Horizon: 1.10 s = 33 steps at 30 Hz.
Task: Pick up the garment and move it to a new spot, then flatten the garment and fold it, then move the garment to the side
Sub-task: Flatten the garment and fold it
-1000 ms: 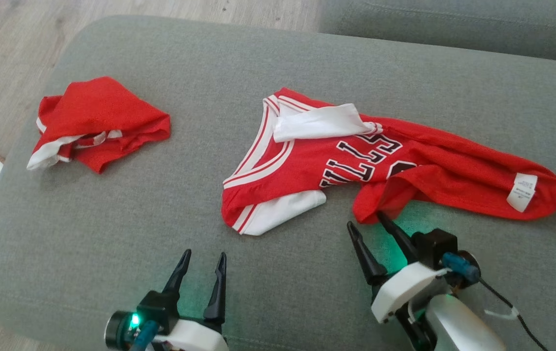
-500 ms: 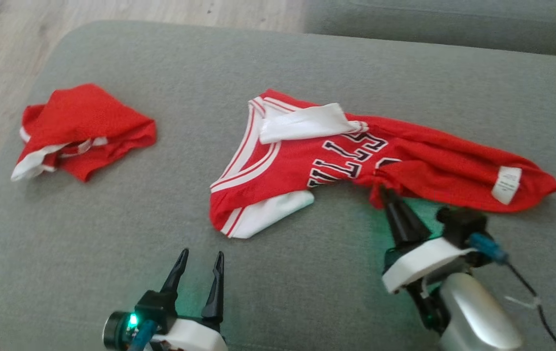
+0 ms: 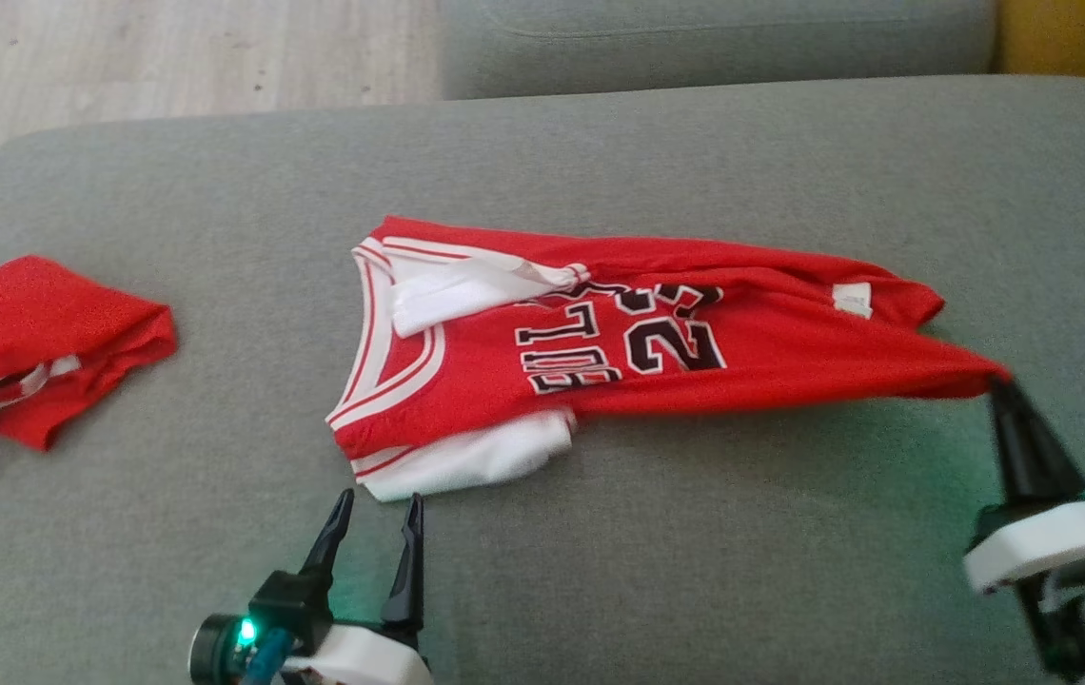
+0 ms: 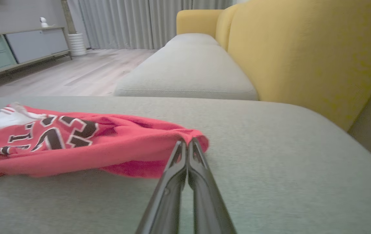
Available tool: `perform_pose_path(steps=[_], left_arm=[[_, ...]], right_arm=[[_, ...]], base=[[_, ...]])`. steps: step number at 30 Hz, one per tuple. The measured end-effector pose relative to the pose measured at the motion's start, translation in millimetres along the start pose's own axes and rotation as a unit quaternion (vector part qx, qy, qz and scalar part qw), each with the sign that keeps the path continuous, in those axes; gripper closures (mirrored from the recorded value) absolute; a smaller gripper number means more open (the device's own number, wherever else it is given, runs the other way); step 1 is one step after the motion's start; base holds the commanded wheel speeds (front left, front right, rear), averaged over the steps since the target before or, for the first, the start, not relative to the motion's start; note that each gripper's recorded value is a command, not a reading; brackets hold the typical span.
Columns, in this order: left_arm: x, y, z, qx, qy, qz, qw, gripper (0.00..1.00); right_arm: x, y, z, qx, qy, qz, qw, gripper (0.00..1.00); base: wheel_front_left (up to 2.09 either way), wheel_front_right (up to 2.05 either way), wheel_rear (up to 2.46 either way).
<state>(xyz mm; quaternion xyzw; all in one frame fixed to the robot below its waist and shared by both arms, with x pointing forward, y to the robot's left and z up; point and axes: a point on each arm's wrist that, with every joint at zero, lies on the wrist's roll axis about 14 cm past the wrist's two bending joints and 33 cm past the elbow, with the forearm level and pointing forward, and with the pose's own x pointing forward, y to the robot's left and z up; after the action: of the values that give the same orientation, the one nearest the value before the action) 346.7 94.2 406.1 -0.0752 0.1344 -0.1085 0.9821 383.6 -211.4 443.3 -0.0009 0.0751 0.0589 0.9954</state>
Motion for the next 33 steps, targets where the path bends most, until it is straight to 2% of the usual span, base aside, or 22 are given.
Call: perform_pose_path(steps=[2,3,4,9,12,15,20,27,33], left_arm=[[3,-4,-2,0.001,0.004,-0.007,1.000,0.00],[4,-5,-3,0.001,0.006,-0.009,1.000,0.00],[5,-6,-4,0.002,0.007,-0.011,1.000,0.00],[5,-6,-7,0.002,0.013,-0.012,1.000,0.00],[5,-5,-9,0.001,0.015,-0.010,1.000,0.00],[6,-4,-9,0.002,0.017,-0.009,1.000,0.00],[6,-5,-10,0.002,0.018,-0.012,1.000,0.00],[5,-12,-27,-0.019,0.047,-0.029,0.998,0.00],[21,-8,-18,-0.049,0.039,-0.020,0.998,0.00]], right_arm=[[-4,-19,6,-0.018,-0.006,-0.020,1.000,1.00],[-5,-27,9,-0.026,-0.009,-0.028,0.999,0.69],[-6,-37,12,-0.030,-0.011,-0.040,0.999,0.00],[-15,-60,-7,-0.054,0.025,-0.071,0.996,0.00],[-17,-73,3,-0.055,0.005,-0.107,0.993,0.00],[-15,-51,5,-0.038,-0.009,-0.101,0.994,0.00],[-23,-7,-18,-0.005,0.013,-0.067,0.998,0.00],[-19,22,-24,0.006,0.021,-0.033,0.999,0.00],[-22,19,-32,0.013,0.033,-0.039,0.999,0.00]], base=[[0.00,0.00,0.00],[0.00,0.00,0.00],[0.00,0.00,0.00],[0.00,0.00,0.00],[0.00,0.00,0.00],[0.00,0.00,0.00],[0.00,0.00,0.00],[0.00,0.00,0.00],[0.00,0.00,0.00]])
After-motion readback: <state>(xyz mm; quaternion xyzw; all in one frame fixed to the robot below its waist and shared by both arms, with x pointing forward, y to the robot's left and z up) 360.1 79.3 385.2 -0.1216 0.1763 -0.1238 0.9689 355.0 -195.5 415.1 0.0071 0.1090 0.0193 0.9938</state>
